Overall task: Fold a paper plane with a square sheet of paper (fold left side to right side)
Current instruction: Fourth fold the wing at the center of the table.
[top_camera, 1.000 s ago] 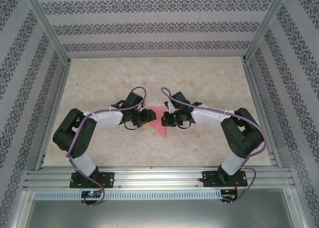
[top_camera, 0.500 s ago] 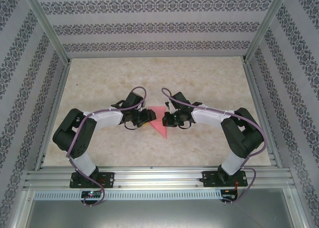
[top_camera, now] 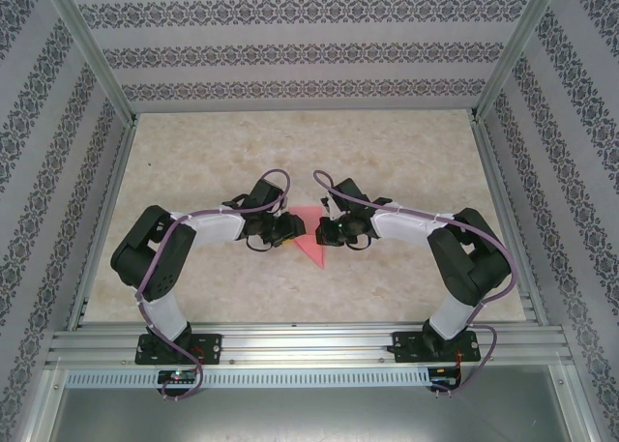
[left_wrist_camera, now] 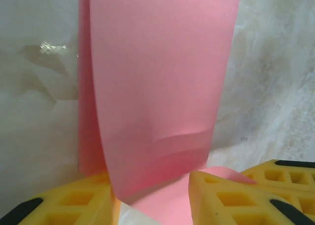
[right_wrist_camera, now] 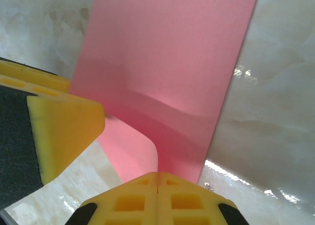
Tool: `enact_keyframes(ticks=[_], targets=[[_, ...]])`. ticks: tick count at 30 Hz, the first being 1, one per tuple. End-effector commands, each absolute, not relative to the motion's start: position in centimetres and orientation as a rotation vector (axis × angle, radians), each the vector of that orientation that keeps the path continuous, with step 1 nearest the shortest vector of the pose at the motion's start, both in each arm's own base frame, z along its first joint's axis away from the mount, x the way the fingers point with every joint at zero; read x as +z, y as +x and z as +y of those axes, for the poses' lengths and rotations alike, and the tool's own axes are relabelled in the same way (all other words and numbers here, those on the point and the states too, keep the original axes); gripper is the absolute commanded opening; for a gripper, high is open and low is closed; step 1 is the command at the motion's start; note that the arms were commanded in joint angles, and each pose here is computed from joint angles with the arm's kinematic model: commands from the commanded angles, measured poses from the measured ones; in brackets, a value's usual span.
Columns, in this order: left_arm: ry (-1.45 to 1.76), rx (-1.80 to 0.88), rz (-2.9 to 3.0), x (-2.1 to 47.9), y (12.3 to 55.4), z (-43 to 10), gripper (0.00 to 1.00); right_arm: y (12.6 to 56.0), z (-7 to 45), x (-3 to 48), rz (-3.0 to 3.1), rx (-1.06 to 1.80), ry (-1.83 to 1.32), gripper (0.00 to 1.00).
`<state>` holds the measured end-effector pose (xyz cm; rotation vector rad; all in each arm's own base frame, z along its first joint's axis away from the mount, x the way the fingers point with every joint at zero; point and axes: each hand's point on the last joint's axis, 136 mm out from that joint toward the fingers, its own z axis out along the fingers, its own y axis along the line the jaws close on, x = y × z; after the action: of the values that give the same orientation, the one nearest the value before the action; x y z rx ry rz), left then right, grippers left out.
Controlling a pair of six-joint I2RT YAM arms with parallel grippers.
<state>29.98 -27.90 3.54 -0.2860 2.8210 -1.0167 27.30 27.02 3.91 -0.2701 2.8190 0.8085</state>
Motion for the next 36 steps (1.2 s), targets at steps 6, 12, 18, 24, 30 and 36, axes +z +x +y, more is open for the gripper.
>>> enact_keyframes(ticks=[6, 12, 18, 24, 30, 36], targets=[[-0.238, -1.056, 2.788, 4.5, 30.4, -29.2, 0.28, 28.2, 26.3, 5.1, 2.782, 0.768, -0.259, 0.23], [-0.232, -1.065, 2.783, 4.8, 30.5, -29.6, 0.18, 27.7, 25.2, 6.7, 2.755, 0.688, -0.292, 0.29], [-0.248, -1.069, 2.766, 5.3, 30.8, -29.6, 0.15, 25.7, 26.8, 6.6, 2.731, 0.726, -0.351, 0.29], [-0.289, -1.095, 2.749, 5.7, 31.0, -29.8, 0.14, 24.8, 27.8, 5.0, 2.67, 0.44, -0.468, 0.3], [-0.296, -1.112, 2.753, 5.8, 31.0, -30.0, 0.14, 24.5, 28.3, 4.6, 2.575, 0.178, -0.62, 0.32], [-0.302, -1.113, 2.758, 5.7, 30.9, -30.0, 0.14, 24.3, 28.4, 3.6, 2.57, 0.11, -0.659, 0.32]])
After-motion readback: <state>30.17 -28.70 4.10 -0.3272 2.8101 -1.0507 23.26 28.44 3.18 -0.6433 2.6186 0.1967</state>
